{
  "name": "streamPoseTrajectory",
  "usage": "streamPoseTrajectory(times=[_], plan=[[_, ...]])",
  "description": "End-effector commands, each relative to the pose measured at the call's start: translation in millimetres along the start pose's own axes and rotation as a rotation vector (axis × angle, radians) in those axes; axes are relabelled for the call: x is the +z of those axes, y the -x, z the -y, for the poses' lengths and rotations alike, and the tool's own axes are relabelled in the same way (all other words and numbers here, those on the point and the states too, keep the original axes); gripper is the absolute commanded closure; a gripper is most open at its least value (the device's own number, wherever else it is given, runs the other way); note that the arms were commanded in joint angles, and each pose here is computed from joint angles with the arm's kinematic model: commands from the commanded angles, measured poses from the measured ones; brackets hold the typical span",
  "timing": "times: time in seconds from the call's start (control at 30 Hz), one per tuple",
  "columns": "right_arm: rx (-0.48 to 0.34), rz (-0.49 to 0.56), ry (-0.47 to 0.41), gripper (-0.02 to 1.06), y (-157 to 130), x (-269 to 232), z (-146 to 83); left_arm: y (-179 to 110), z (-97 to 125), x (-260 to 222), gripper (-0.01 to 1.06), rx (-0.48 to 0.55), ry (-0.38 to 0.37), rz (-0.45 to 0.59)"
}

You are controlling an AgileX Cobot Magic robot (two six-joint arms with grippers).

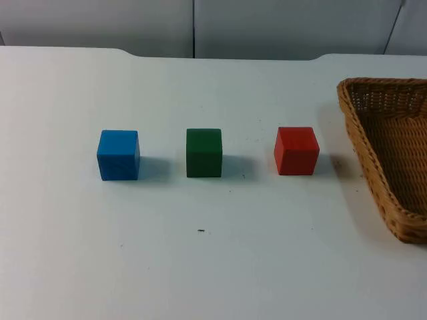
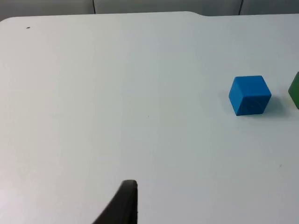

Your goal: Pick up the basket with the left hand and place the blue cube into the basket with the right hand.

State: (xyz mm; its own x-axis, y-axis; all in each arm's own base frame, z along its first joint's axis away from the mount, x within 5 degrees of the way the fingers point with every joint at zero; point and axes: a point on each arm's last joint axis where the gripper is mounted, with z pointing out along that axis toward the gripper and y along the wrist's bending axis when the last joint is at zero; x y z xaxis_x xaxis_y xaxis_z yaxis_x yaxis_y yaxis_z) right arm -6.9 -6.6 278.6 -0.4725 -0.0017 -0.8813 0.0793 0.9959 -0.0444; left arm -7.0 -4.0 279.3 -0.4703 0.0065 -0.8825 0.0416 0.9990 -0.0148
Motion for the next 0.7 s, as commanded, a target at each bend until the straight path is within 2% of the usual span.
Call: streamPoseTrajectory(times=[0.0, 0.2, 0.4, 0.5, 0.6, 0.67], plan=[[-0.002, 0.011, -0.004, 0.00, 0, 0, 0, 0, 1, 0, 0.00, -0.010, -0.009, 0.017], [-0.002, -0.041, 0.004, 0.00, 13, 5, -1, 17, 7, -10, 0.00, -0.048, -0.077, 0.086], [-0.004, -0.063, 0.004, 0.00, 18, 9, -1, 58, 14, 2, 0.00, -0.113, -0.161, 0.043], [-0.004, -0.051, 0.005, 0.00, 20, 9, -1, 75, 17, 12, 0.00, -0.102, -0.200, 0.028], [-0.004, -0.051, 0.005, 0.00, 20, 9, -1, 99, 24, 37, 0.00, -0.108, -0.294, -0.017], [-0.004, -0.051, 0.005, 0.00, 20, 9, -1, 104, 26, 45, 0.00, -0.102, -0.322, -0.032]])
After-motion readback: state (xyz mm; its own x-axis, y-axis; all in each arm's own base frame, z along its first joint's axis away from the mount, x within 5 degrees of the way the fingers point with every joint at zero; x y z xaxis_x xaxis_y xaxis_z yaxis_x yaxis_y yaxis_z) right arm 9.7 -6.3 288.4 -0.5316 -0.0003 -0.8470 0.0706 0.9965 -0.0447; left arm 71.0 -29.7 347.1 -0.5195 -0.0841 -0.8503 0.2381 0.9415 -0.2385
